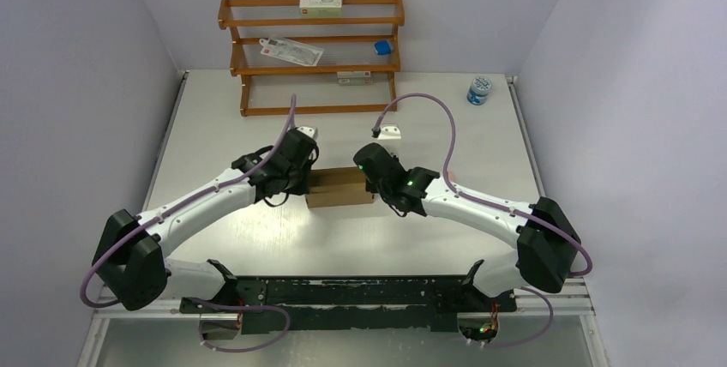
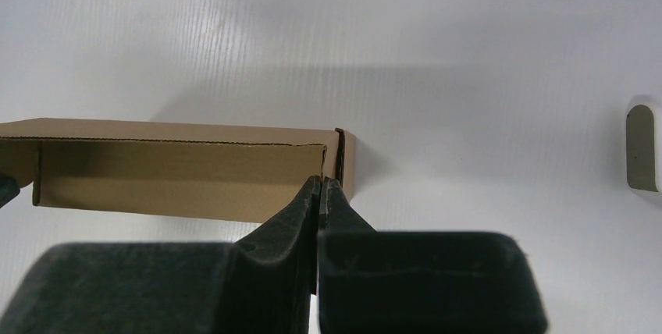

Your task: Fold the paper box

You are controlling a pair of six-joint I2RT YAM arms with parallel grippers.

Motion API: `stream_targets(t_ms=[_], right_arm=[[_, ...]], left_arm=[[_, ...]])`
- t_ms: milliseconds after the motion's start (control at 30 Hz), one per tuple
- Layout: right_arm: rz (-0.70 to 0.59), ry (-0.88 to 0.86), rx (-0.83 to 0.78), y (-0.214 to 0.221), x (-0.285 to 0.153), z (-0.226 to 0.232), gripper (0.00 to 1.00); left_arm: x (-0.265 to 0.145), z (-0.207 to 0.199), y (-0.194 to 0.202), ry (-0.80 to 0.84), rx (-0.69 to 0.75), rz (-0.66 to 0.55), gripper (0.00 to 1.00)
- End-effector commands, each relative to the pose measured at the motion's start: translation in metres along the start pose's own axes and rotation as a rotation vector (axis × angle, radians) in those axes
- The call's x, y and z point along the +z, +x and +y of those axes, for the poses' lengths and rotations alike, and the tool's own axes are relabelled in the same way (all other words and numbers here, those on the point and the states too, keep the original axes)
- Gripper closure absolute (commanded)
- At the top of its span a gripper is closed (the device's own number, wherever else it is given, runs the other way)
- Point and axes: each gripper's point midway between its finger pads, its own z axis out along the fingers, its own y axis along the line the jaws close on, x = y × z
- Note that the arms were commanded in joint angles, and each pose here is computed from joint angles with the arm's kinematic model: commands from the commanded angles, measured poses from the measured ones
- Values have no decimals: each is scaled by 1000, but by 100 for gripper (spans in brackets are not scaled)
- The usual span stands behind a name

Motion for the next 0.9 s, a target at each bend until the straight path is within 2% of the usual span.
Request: stream_targets(t_ms=[0,233,600,733,867], right_arm=[[20,-12,9,9,0,2,99],[26,-22,18,12,1,4,99],[35,-28,21,15,2,5,99],[25,-36,25,10,-3,5,91],[-1,-63,35,0,-11,6,77]], left_arm=[[1,-2,5,-3,11,24,95],[9,-19,15,90,-49,28,95],[12,-11,24,58,-62,34,95],[6,-12,23,81,-81,8,92],[-8,-10,9,89,-100,-56,77]])
